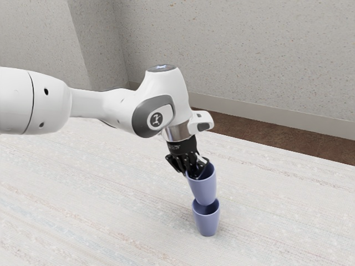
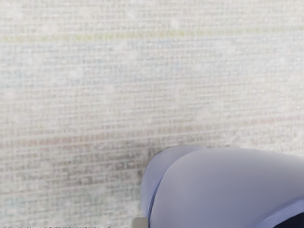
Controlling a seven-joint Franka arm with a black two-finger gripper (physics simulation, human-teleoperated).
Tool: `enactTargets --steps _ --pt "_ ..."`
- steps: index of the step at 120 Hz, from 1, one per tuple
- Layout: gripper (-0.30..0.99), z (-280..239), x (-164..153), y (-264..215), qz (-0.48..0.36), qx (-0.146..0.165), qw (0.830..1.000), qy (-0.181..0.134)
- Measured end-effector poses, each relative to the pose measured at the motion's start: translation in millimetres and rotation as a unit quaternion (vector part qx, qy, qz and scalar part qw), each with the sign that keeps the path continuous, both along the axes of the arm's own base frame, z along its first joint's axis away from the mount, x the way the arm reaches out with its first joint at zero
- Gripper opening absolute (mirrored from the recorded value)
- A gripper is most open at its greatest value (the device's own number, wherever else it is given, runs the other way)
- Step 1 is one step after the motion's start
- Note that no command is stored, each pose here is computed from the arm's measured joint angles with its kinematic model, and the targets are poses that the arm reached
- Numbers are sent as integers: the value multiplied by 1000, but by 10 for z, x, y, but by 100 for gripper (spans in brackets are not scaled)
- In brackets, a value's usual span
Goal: Place the left cup onto the right cup
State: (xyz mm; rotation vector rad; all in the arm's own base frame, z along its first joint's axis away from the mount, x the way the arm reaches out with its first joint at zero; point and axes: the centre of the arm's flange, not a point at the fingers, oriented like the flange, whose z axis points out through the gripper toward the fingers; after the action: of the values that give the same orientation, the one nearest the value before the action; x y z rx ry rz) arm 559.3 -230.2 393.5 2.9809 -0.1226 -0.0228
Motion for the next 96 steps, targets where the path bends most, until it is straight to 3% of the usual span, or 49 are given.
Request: enactTargets --steps 96 --pt "-9 -9 -133 -37 3 0 1000 11"
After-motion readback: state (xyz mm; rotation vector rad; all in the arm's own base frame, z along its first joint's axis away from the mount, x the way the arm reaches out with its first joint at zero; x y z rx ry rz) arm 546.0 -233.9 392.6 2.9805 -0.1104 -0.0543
